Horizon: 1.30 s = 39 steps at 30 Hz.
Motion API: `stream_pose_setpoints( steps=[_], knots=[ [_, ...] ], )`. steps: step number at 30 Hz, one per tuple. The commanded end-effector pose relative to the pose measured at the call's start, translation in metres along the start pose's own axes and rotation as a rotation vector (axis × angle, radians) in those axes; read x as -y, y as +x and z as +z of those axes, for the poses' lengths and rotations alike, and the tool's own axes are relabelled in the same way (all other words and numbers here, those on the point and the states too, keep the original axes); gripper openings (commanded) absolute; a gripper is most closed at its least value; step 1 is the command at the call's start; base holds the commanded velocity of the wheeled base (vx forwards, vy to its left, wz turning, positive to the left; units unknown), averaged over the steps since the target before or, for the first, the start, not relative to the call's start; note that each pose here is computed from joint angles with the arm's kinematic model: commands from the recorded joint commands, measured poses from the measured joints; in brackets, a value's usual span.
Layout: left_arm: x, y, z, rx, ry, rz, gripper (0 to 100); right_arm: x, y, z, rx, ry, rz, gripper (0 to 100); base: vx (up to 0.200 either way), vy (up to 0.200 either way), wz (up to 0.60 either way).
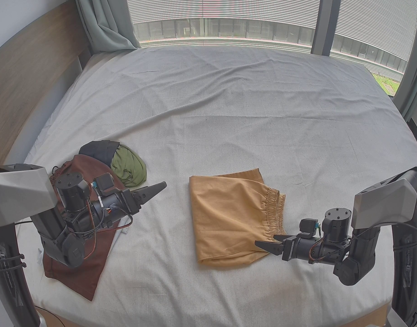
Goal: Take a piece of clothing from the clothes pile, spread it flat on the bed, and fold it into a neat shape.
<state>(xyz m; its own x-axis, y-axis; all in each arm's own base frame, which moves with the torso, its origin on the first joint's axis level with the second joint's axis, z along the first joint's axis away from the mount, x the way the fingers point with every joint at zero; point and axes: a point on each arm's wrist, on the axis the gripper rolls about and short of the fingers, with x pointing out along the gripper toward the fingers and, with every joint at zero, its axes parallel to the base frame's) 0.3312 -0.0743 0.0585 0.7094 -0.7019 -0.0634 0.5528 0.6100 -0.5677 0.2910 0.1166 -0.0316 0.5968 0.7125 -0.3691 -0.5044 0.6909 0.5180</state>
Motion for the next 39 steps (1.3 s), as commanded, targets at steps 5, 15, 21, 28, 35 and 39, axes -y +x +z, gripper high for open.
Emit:
stream_pose_setpoints(
  steps=[5,15,21,28,35,39],
  knots=[
    [-0.009,-0.009,-0.005,-0.029,0.045,0.014,100,-0.005,-0.002,0.004,0.01,-0.01,0.01,100,0.0,0.0,0.0],
    [-0.01,-0.025,-0.025,-0.141,0.304,-0.056,100,-0.025,-0.024,0.036,0.115,-0.057,0.033,100,0.0,0.0,0.0],
    [-0.033,-0.035,-0.028,-0.162,0.585,-0.156,100,-0.018,-0.024,0.036,0.118,-0.054,0.016,100,0.0,0.0,0.0],
    [-0.036,-0.036,-0.02,-0.143,0.626,-0.231,100,0.005,-0.02,0.025,0.089,-0.015,-0.038,100,0.0,0.0,0.0],
    [-0.034,-0.035,-0.023,-0.15,0.621,-0.236,100,0.019,-0.017,0.021,0.083,-0.005,-0.068,100,0.0,0.0,0.0],
    [-0.035,-0.035,-0.023,-0.152,0.615,-0.234,100,0.025,-0.012,0.016,0.072,0.004,-0.081,100,0.0,0.0,0.0]
  ],
)
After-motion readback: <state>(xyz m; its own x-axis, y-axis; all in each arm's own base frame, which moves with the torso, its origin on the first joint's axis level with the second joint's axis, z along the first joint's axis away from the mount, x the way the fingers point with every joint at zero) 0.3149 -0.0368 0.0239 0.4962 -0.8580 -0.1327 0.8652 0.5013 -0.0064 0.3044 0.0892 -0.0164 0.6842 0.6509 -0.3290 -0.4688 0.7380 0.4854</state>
